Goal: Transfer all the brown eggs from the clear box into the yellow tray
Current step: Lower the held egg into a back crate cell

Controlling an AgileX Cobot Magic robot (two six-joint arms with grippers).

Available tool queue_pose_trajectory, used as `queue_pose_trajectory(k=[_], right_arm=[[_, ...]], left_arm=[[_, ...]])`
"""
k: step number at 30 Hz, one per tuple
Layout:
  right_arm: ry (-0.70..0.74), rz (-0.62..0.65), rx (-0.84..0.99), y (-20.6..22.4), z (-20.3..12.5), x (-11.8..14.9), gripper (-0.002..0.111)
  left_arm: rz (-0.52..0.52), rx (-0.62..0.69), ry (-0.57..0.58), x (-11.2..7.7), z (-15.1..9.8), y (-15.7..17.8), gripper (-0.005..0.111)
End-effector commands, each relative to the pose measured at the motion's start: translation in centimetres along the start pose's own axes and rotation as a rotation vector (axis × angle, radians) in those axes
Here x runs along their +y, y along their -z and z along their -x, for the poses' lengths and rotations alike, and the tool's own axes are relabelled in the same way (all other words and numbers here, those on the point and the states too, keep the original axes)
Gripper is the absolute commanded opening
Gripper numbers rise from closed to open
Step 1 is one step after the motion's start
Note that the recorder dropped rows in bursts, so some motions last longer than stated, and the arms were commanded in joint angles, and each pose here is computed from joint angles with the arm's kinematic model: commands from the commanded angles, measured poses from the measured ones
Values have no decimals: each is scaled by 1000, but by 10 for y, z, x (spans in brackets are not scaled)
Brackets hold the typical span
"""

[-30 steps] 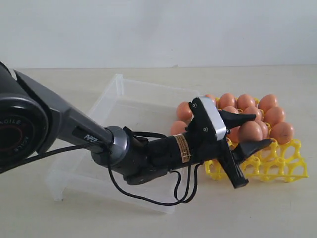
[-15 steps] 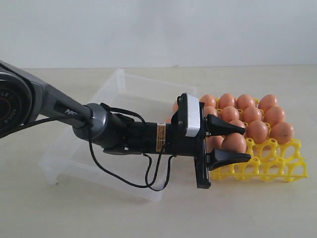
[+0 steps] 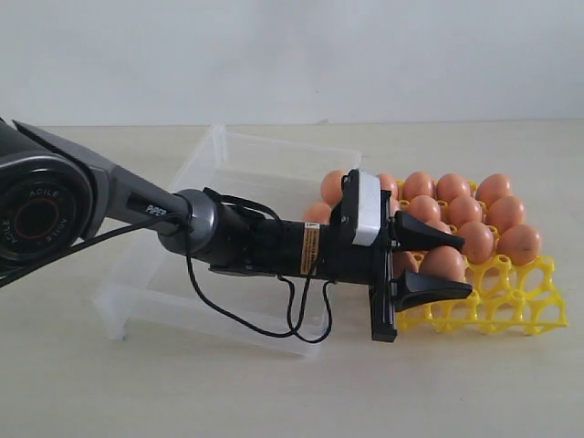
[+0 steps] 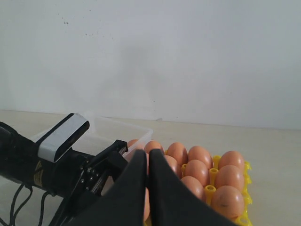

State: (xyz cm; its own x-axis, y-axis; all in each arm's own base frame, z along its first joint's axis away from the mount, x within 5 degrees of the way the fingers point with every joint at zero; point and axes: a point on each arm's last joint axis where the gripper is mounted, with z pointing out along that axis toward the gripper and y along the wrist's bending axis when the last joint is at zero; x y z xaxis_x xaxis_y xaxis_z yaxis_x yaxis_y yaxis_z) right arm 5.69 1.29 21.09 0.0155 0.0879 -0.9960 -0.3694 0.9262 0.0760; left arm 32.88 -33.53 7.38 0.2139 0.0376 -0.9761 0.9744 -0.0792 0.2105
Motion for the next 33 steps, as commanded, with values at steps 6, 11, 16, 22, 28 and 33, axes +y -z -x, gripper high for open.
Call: queue_pose_trajectory(k=[6, 11, 16, 22, 28, 33], right_arm=[[-3, -2, 1, 0, -1, 0, 0], [-3, -2, 1, 0, -1, 0, 0], [-3, -2, 1, 0, -1, 0, 0], [-3, -2, 1, 0, -1, 0, 0], [-3, -2, 1, 0, -1, 0, 0], [-3, -2, 1, 0, -1, 0, 0]], left_arm=[[2, 7, -20, 6, 3, -9, 4], [3, 75, -26, 2, -2, -15, 4], [14, 85, -10, 1, -2, -18, 4], [38, -11, 42, 4, 7, -18, 4], [31, 6, -12, 6, 12, -27, 4], [49, 120, -12, 8, 3, -28, 4]])
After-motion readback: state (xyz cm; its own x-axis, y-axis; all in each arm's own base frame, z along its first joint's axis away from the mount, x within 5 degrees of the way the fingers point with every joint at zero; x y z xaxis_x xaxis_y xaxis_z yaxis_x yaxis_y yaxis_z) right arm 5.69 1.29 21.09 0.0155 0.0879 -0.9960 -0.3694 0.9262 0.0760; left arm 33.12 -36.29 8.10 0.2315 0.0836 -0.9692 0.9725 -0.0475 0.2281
